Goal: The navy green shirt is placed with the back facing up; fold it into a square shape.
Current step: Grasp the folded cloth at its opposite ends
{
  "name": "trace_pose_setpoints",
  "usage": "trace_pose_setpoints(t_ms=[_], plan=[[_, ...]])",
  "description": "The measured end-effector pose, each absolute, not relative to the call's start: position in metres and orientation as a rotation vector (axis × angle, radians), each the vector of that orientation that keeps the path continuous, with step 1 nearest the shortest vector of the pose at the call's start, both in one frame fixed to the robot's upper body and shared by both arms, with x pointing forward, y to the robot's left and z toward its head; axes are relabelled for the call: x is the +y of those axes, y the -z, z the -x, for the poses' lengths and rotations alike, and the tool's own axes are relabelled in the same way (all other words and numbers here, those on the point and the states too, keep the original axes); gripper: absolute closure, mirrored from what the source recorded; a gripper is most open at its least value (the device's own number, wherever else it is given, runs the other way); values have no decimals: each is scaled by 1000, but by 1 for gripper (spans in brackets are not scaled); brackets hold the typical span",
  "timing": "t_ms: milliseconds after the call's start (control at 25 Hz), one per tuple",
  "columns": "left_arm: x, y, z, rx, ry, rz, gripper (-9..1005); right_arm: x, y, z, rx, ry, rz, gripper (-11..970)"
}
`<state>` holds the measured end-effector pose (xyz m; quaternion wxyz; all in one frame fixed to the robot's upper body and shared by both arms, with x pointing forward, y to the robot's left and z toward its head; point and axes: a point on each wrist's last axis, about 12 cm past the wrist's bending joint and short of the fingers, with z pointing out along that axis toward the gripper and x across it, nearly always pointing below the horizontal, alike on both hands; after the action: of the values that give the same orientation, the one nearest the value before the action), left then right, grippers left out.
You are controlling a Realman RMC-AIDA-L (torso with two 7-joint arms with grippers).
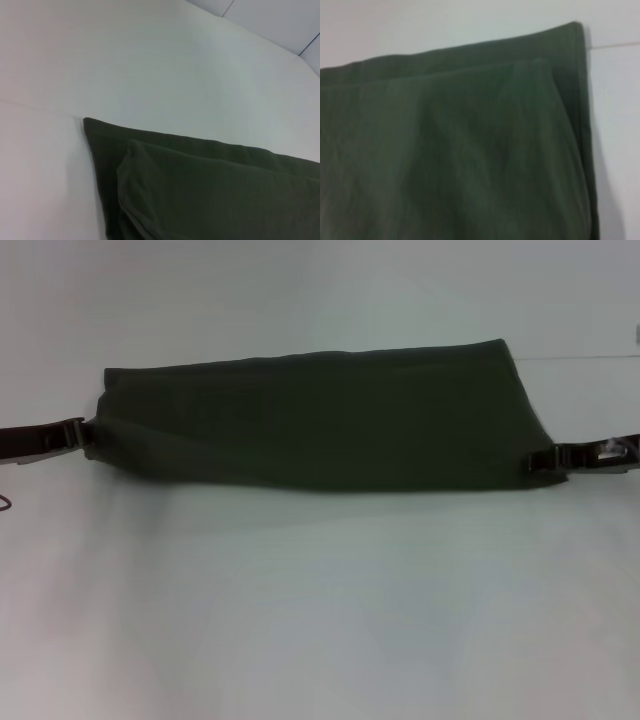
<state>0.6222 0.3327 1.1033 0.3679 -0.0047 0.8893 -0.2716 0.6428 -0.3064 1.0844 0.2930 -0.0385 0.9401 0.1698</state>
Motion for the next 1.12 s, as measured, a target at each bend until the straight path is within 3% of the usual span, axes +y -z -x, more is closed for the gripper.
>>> trace_pose_setpoints(t_ms=[480,560,800,1000,1120], plan=[[331,-1102,-622,2283,704,12,978,-299,-1077,-642,2505,-422,121,449],[331,-1103,-622,2282,704,11,978,-300,-1077,-642,2506,-427,129,572],[330,-1103,-623,2281,705,9,978,-307,-1084,-641,2499,-435,148,794],[330,-1104,-623,2279,705,9,978,-313,-1088,-640,2496,-440,160,910],[331,-1104,-623,2277,705,11,978,-317,-1089,-637,2498,-461,161,911]])
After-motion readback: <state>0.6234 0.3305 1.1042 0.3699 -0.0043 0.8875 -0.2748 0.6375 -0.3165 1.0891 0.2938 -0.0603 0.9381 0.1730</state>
